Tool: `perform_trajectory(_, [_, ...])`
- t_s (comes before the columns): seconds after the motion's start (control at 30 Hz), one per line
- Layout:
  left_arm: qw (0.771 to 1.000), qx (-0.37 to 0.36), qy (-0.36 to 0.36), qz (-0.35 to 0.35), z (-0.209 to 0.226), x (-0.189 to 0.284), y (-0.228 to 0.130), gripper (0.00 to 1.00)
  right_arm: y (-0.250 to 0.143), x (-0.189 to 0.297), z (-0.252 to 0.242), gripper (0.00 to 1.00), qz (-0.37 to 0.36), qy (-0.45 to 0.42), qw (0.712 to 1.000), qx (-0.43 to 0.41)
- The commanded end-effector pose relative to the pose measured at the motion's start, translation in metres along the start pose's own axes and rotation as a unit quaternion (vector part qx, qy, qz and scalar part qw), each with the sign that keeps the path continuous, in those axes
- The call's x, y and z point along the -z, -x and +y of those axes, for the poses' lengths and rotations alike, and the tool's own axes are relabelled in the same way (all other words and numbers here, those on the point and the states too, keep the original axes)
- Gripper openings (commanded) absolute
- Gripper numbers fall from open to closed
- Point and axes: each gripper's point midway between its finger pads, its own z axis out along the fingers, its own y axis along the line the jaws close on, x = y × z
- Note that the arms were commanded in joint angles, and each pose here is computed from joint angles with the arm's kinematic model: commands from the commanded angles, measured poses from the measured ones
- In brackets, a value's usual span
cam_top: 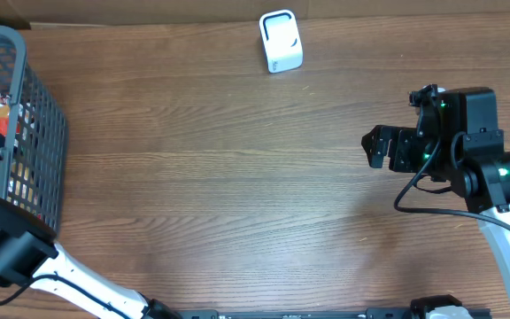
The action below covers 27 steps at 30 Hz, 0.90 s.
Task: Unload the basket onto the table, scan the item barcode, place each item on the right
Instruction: 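Grasp the orange-and-tan spaghetti package in the basket with the left gripper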
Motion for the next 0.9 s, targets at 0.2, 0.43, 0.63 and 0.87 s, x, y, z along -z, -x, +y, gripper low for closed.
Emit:
perform_trajectory(0.2, [0.999,-0.024,0.013,0.039,0.006,-0.040,-0.017,0.96,0.010,0.007,0.001,1.00,-0.019,-0.002,1.000,0.007])
perform_trajectory(0.43, [0.999,-0.021,0.013,0.046,0.007,-0.045,-0.021,0.49,0.011,0.007,0.001,1.00,-0.021,-0.002,1.000,0.007])
perform_trajectory(0.63, [0.998,-0.019,0.013,0.050,0.008,-0.044,-0.023,0.04,0.011,0.007,0.001,1.00,-0.021,-0.002,1.000,0.007])
perform_trajectory(0.87, [1.000,-0.008,0.012,0.021,0.002,-0.008,-0.004,0.04,0.012,0.007,0.001,1.00,-0.023,-0.001,1.000,0.007])
